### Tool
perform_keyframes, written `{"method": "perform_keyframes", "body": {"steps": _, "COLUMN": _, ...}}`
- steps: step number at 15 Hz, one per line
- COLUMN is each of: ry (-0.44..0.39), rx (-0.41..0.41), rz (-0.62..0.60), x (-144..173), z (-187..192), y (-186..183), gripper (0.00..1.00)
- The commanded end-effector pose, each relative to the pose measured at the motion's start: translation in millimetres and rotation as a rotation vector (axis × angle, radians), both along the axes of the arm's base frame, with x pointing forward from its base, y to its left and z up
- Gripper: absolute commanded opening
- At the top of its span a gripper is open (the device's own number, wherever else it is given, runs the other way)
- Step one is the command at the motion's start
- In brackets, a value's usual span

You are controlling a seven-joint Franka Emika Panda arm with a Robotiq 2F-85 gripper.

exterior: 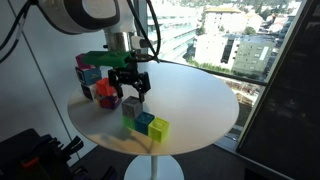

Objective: Lift the gray dice and put it on top of the green dice

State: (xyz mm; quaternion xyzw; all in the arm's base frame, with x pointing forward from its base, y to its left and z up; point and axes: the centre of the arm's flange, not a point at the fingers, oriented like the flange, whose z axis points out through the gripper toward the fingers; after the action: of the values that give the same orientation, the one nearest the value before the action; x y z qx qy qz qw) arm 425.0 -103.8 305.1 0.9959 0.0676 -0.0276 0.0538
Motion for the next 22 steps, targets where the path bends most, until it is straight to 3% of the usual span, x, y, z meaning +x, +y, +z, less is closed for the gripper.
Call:
{"method": "perform_keyframes", "body": {"steps": 1, "ry": 0.0, "rx": 0.007, "rz": -0.017, "x": 0, "z": 7, "y": -2, "gripper": 1.0}}
{"method": "perform_keyframes", "body": {"steps": 17, "ry": 0.096, "rx": 0.015, "rz": -0.046, "x": 11, "z": 62, "y": 4, "gripper": 1.0}}
{"method": "perform_keyframes", "body": {"steps": 22, "ry": 0.125, "rx": 0.055, "rz": -0.045, "x": 9, "z": 87, "y": 18, "gripper": 1.0}}
